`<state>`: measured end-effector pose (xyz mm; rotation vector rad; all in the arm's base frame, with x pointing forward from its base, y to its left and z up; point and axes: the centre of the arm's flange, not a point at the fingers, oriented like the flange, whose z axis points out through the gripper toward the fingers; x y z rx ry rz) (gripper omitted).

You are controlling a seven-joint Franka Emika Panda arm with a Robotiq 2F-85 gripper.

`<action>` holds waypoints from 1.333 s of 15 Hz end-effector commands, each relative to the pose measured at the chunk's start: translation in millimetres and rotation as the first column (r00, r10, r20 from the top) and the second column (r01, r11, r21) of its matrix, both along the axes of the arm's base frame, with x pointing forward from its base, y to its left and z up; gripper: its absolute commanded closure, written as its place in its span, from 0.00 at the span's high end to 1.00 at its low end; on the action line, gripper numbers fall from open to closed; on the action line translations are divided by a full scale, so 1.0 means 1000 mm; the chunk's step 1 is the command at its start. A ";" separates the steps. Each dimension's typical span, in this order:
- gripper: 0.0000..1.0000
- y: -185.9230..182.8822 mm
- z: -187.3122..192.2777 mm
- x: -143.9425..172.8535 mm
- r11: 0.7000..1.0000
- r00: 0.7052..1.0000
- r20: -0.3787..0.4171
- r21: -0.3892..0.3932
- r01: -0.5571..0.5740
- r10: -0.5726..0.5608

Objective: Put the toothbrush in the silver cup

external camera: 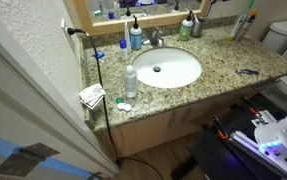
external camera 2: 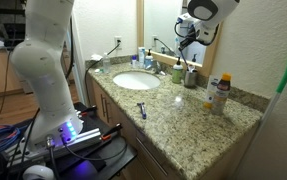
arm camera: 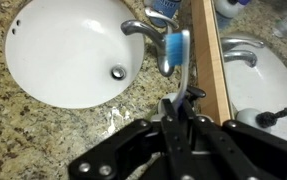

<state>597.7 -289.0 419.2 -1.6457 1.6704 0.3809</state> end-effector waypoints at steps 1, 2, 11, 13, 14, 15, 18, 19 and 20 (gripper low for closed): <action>0.03 -0.005 -0.009 0.011 0.998 0.999 -0.007 0.034 0.044 -0.044; 0.03 -0.013 -0.011 0.018 0.994 0.997 -0.012 0.075 0.083 -0.083; 0.03 -0.054 -0.054 0.039 0.906 0.945 -0.070 0.271 0.326 -0.319; 0.11 -0.051 -0.052 0.026 0.916 0.953 -0.077 0.262 0.304 -0.294; 0.11 -0.051 -0.059 0.028 0.913 0.950 -0.089 0.262 0.312 -0.299; 0.11 -0.051 -0.062 0.029 0.912 0.949 -0.095 0.262 0.316 -0.302; 0.03 -0.051 -0.079 0.034 0.909 0.939 -0.119 0.238 0.342 -0.322; 0.03 -0.052 -0.085 0.034 0.907 0.936 -0.121 0.235 0.350 -0.330; 0.03 -0.053 -0.092 0.035 0.904 0.935 -0.126 0.241 0.353 -0.331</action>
